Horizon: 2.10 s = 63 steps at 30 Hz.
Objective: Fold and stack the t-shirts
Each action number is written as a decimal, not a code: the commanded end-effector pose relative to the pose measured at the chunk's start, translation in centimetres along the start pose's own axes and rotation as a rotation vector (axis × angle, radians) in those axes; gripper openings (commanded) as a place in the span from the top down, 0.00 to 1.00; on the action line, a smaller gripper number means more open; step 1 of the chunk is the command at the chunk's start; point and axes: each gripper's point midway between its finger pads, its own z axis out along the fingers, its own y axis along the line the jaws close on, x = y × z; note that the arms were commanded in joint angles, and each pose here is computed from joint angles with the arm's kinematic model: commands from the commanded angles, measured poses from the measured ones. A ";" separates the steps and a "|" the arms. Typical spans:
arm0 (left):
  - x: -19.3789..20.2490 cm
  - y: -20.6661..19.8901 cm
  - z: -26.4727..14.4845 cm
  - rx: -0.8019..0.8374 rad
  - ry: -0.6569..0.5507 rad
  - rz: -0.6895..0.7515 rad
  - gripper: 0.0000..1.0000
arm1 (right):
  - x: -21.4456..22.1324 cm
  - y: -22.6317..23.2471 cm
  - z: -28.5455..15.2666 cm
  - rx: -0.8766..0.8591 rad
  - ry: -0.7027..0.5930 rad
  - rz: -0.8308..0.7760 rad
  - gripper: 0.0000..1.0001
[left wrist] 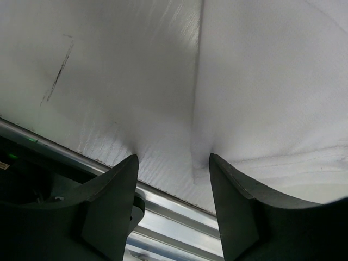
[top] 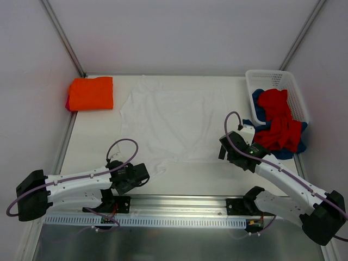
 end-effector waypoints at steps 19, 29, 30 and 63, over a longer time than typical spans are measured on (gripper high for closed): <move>-0.7 -4.2 1.9 0.083 -0.105 -0.044 0.70 | 1.3 0.7 1.4 0.000 0.029 -0.008 0.00; -0.7 -4.8 1.8 0.094 -0.110 -0.026 0.96 | 1.7 0.6 1.5 0.001 0.037 -0.006 0.01; -0.8 -4.7 1.8 0.095 -0.112 -0.025 1.00 | 1.8 0.7 1.5 -0.005 0.039 -0.005 0.01; -0.8 -3.5 2.0 0.115 -0.104 -0.042 1.00 | 3.0 2.2 8.3 -0.131 0.197 0.291 0.05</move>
